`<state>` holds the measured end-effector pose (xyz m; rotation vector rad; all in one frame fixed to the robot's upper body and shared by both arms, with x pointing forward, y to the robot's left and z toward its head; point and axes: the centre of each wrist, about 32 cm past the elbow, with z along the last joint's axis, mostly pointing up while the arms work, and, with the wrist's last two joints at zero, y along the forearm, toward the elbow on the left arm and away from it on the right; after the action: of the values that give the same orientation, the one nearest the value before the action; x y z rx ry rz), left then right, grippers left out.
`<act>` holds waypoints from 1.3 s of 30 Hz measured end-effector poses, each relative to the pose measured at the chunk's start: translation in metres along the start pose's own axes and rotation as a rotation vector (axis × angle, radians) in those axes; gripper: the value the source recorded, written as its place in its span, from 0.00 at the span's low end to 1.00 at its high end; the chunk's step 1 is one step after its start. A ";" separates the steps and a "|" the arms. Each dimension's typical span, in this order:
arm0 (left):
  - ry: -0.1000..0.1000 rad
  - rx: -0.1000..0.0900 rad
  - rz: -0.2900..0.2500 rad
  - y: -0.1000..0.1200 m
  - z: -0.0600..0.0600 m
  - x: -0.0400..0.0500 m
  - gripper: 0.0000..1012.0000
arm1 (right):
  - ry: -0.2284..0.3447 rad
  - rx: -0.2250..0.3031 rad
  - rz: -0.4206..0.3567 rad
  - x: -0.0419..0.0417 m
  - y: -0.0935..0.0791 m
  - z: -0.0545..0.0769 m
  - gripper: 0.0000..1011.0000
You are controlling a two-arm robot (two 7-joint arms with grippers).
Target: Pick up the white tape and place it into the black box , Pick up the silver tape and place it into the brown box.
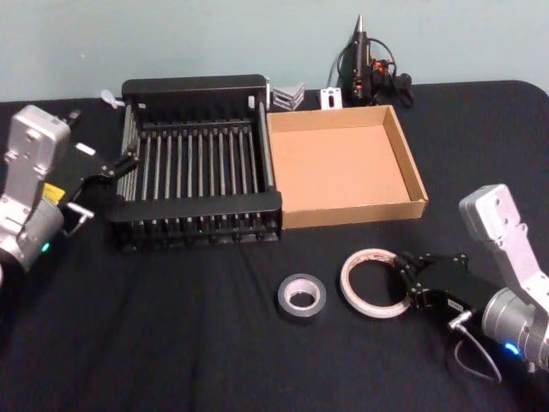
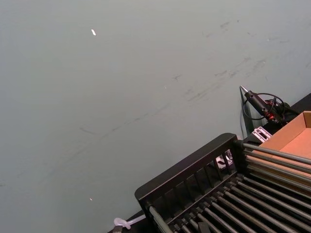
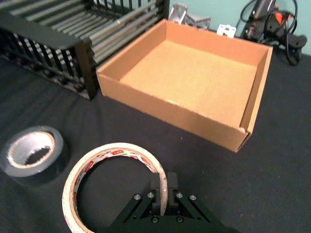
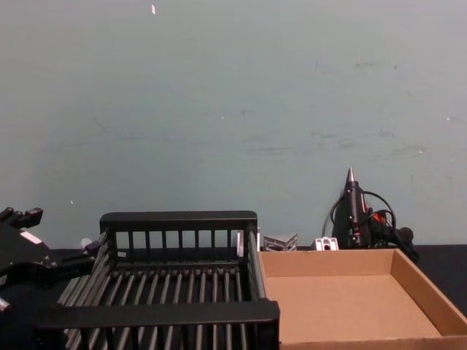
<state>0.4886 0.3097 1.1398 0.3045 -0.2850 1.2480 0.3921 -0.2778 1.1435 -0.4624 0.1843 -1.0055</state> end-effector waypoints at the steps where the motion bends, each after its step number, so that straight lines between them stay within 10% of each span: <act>1: 0.000 0.000 0.000 0.000 0.000 0.0000 0.99 | 0.002 0.011 0.005 0.0006 -0.002 0.002 0.09; 20: 0.000 0.000 0.000 0.000 0.000 0.0000 0.99 | -0.048 0.195 -0.024 0.0234 -0.007 0.050 0.09; 39: 0.000 0.000 0.000 0.000 0.000 0.0000 0.99 | -0.139 0.330 -0.069 0.0394 0.066 0.117 0.09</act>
<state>0.4886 0.3097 1.1398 0.3045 -0.2850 1.2480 0.5051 -0.2481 1.2197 -0.2368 -0.1228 -1.0441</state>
